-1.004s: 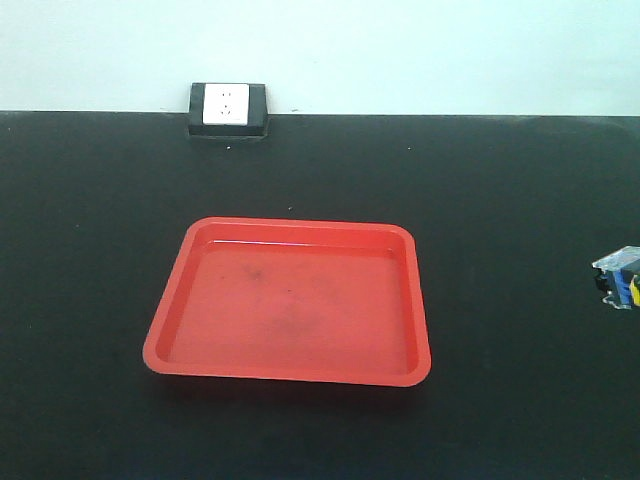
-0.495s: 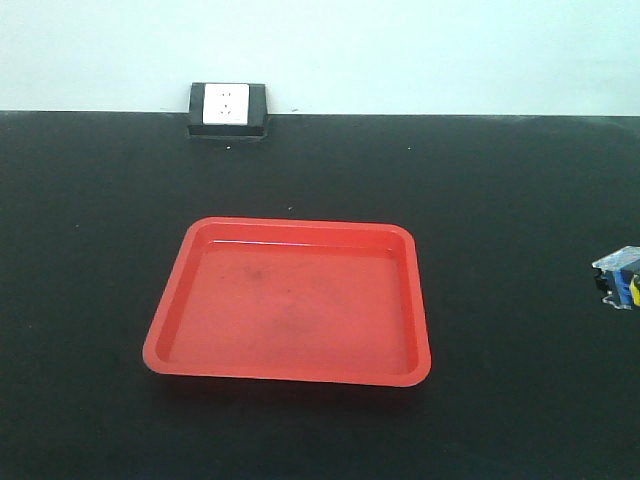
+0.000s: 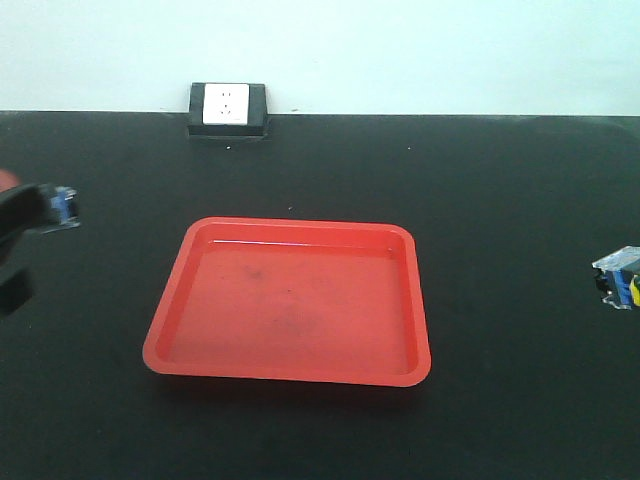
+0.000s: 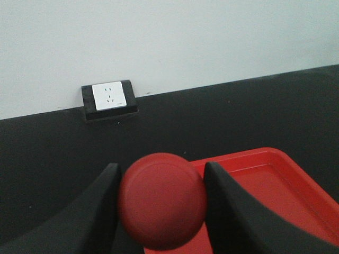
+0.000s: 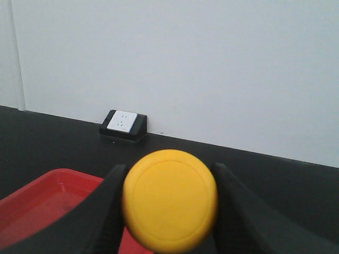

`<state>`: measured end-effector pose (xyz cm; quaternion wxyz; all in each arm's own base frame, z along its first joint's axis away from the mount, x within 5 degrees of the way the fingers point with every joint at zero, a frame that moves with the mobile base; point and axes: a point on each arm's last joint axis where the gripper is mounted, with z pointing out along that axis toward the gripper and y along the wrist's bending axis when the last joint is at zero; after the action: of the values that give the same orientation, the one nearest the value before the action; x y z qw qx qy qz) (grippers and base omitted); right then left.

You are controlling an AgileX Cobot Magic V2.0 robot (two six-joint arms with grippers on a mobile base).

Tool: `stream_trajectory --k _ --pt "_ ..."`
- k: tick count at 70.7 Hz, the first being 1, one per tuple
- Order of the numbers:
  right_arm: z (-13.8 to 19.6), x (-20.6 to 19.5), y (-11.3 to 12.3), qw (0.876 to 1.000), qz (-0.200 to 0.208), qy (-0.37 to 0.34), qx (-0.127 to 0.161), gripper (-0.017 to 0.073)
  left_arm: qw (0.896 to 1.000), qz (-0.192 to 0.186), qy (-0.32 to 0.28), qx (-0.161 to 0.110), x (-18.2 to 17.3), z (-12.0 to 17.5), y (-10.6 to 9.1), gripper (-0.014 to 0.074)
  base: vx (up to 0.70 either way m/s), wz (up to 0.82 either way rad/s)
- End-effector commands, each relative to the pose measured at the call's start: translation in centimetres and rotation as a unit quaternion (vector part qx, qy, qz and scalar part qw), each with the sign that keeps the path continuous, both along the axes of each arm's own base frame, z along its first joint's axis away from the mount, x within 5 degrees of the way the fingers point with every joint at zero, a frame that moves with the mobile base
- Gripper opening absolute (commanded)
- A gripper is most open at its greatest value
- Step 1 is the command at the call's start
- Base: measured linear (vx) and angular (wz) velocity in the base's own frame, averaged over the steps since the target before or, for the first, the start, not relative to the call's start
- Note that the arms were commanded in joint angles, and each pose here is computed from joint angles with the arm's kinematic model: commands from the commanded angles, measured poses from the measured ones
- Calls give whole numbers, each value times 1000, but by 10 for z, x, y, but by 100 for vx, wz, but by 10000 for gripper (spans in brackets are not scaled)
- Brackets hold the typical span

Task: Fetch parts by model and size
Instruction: 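Lower the red switch into the tray and open the left gripper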

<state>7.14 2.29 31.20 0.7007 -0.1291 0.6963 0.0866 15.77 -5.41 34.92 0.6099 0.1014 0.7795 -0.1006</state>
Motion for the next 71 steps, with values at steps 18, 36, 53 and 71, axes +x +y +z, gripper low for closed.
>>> stream_trajectory --k 18,36,53,71 --pt "16 0 -1 999 -6 -50 13 -8 998 -39 51 8 85 -11 -50 3 0 0" --pt "16 0 -1 999 -6 -50 13 -8 989 -48 132 40 131 -63 -77 4 0 0" --pt "16 0 -1 999 -6 -50 13 -8 984 -55 166 46 150 -101 -88 8 0 0" --pt "16 0 -1 999 -6 -50 13 -8 978 -48 199 31 160 -127 -94 54 0 0"
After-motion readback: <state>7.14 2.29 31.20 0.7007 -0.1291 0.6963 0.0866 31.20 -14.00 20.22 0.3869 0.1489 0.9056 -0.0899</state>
